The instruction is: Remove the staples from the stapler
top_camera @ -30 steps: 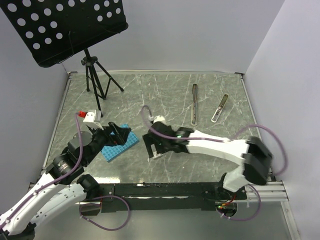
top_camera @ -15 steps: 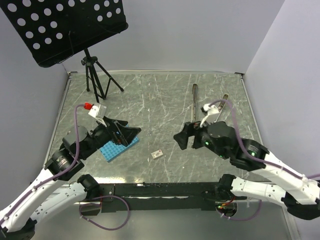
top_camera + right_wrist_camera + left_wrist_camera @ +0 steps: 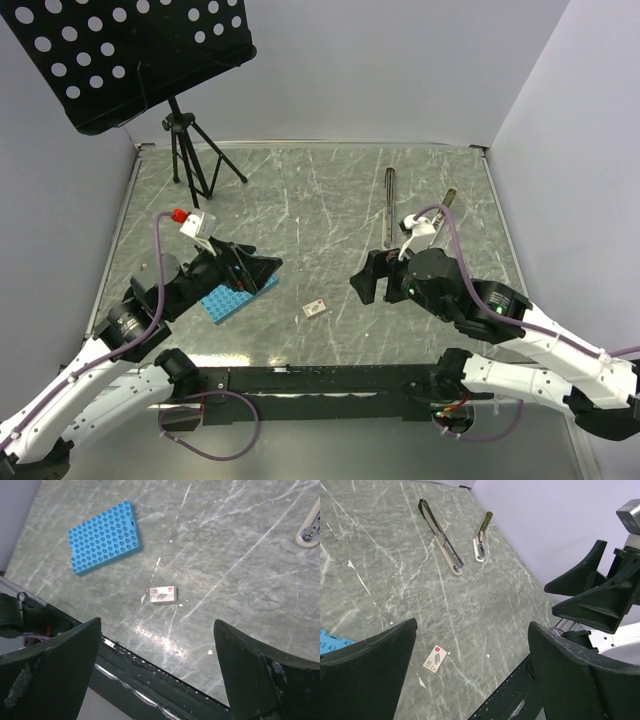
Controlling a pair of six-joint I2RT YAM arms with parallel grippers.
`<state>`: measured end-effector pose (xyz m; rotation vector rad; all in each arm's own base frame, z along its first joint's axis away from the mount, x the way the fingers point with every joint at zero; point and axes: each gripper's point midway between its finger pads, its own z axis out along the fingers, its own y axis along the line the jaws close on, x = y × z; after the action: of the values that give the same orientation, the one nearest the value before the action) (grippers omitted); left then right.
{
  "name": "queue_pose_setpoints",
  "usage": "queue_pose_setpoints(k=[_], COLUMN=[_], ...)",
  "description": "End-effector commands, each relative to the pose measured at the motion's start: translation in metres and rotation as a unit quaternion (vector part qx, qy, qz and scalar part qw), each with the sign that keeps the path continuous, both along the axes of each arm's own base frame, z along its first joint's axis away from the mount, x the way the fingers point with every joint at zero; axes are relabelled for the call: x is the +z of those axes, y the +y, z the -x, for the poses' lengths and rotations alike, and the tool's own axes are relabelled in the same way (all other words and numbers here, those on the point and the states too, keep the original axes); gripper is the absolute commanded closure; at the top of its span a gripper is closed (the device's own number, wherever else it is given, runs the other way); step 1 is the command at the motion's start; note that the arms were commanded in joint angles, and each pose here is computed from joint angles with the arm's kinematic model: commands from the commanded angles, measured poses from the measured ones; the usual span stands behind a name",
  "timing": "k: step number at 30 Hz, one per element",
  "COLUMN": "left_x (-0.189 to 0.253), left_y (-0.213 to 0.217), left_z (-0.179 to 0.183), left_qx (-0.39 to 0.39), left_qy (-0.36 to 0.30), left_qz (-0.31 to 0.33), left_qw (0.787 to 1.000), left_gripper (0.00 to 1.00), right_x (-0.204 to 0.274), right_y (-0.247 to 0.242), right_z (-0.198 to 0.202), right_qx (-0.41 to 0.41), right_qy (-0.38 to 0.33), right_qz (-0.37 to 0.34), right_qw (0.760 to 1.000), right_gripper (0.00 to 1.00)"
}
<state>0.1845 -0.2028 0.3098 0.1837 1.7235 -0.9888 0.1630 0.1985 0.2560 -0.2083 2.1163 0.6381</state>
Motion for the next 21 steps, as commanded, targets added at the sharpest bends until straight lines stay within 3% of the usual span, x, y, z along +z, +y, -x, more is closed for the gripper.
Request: queue_pose_setpoints(k=[1, 21], left_x=[0.0108, 0.0143], left_y=[0.0033, 0.005], left_z=[0.0004, 0.0031], left_qx=[0.008, 0.008], left_qy=[-0.013, -0.013], left_qz=[0.017, 0.027], left_qw=[1.0, 1.0], left_gripper=[0.03, 0.03], right_x=[0.0208, 0.0285], right_y=[-0.0033, -0.0025], right_z=[0.001, -0.0018], right_qx=[-0.004, -0.003], right_qy=[-0.024, -0.041], right_qz=[-0.042, -0.049], right_qw=[0.999, 0.998], right_gripper=[0.0, 0.0])
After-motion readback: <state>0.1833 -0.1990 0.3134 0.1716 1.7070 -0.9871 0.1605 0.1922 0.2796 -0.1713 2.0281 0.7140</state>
